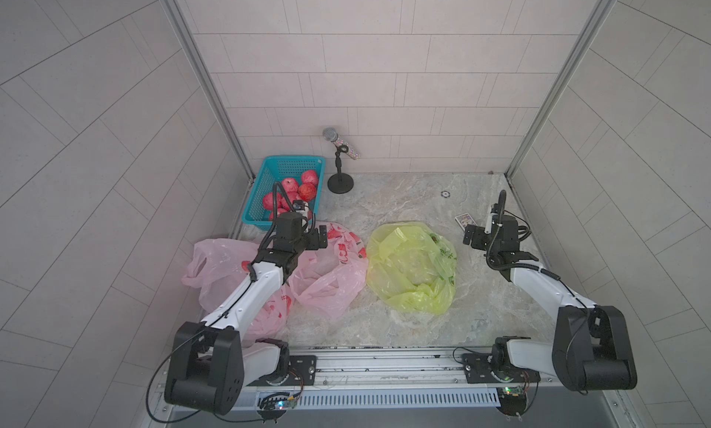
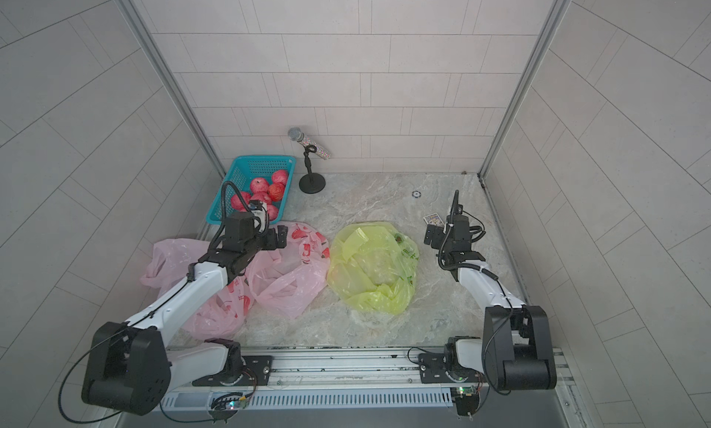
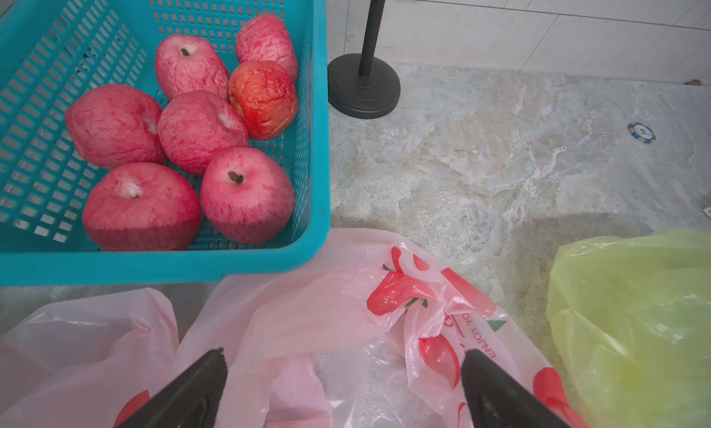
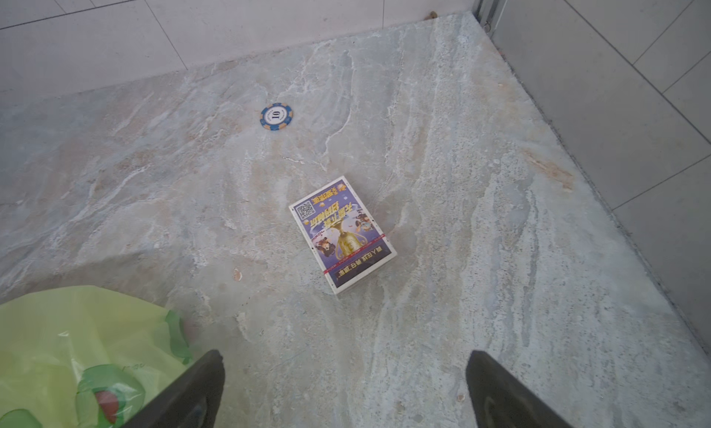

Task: Untie the knot of a plastic bag & take out the apple
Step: Reset both arms

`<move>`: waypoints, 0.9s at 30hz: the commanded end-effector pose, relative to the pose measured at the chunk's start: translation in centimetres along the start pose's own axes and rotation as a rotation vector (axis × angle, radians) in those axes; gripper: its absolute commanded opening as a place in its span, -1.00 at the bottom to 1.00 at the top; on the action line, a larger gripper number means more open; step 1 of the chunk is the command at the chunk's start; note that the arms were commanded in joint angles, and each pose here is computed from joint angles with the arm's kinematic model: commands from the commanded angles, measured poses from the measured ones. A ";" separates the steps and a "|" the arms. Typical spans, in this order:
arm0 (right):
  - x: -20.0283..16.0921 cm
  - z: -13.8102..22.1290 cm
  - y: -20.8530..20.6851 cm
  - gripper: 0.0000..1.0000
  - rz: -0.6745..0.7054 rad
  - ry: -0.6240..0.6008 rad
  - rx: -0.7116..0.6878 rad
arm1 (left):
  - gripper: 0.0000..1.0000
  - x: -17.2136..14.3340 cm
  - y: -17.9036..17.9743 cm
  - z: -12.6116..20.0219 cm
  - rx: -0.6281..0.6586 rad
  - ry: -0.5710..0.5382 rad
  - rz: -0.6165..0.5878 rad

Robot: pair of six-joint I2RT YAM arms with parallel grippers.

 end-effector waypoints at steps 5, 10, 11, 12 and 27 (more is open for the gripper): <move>-0.5 -2.1 -2.7 0.99 -0.019 -0.083 -0.092 | 1.00 -0.6 0.9 0.4 0.048 -0.088 -0.006; -0.9 -2.6 -4.1 0.99 -0.030 -0.116 -0.087 | 1.00 -0.9 1.1 0.5 0.060 -0.100 0.008; -0.9 -2.6 -4.4 0.99 -0.037 -0.121 -0.088 | 1.00 -0.8 1.1 0.6 0.061 -0.104 0.004; -1.0 -2.7 -4.7 0.99 -0.046 -0.130 -0.092 | 1.00 -0.8 1.2 0.6 0.066 -0.110 0.002; -0.9 -3.5 -1.4 0.99 0.019 -0.214 0.109 | 1.00 -0.6 5.1 1.4 0.265 -0.199 -0.035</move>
Point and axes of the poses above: each gripper's point midway between its finger pads, its own z axis back along the fingers, its own y axis along the line the jaws close on, x = y × z, the point moved 2 cm from there along z, back along the fingers, and after that the axes turned 1 degree about -z, right-handed, at the moved point
